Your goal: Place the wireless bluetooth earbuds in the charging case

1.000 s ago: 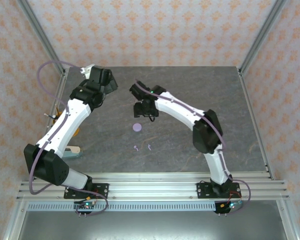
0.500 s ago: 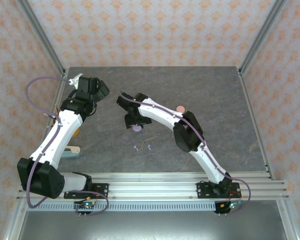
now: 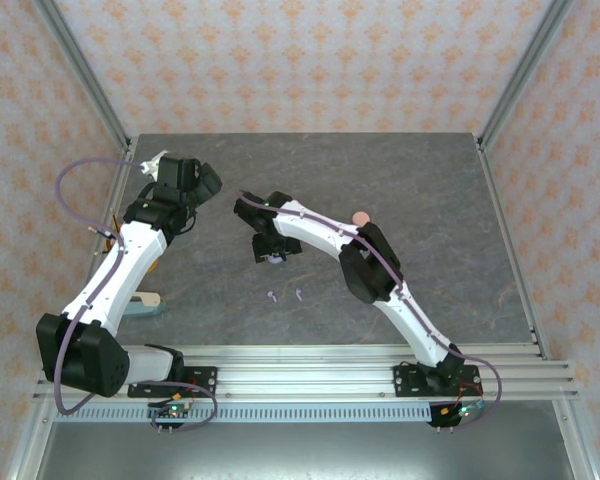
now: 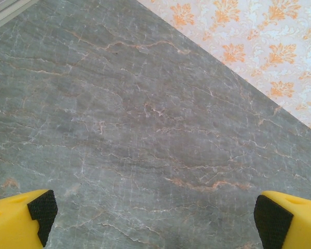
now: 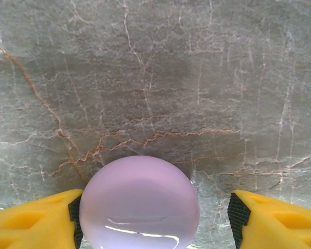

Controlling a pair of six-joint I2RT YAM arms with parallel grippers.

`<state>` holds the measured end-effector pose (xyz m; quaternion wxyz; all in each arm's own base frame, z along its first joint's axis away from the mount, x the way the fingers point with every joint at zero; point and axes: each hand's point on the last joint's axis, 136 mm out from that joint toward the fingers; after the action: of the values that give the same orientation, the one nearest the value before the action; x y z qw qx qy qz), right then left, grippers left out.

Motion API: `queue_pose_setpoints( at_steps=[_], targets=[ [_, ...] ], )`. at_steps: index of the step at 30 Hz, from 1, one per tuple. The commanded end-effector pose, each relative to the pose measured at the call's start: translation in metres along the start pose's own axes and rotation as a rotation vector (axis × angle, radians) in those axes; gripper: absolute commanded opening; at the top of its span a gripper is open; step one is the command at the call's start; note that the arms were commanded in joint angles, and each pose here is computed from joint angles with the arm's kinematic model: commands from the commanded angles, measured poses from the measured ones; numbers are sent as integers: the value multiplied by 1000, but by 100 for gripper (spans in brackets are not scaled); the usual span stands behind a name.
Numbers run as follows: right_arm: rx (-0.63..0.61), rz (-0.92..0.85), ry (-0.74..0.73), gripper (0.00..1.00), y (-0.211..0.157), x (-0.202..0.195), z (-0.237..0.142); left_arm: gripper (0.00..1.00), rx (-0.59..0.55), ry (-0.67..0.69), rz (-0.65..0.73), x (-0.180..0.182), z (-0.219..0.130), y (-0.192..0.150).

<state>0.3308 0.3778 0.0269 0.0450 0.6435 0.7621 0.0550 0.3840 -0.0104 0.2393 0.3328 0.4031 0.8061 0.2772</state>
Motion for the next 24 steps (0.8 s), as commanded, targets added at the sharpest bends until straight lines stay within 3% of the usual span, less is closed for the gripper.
queue_pose_setpoints(
  at_steps=[1, 15, 24],
  targets=[
    [1, 13, -5, 71, 1, 3, 5, 100, -12, -2, -30, 2, 2, 3],
    [15, 29, -5, 62, -1, 5, 20, 100, 16, -10, -41, 1, 9, -5],
    [-5, 29, -37, 46, 0, -3, 11, 100, 45, -7, -54, 2, 17, -15]
  ],
)
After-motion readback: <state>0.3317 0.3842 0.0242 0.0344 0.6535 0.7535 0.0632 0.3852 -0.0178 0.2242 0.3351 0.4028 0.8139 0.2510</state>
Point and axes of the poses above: each hand's point on the last joint's axis, 136 mm out from that joint toward the fingers, its own z axis out along the fingers, its own x axis along the line the jaws close on, y = z × x, and after that the axes turned 5 degrees about z, right-handed
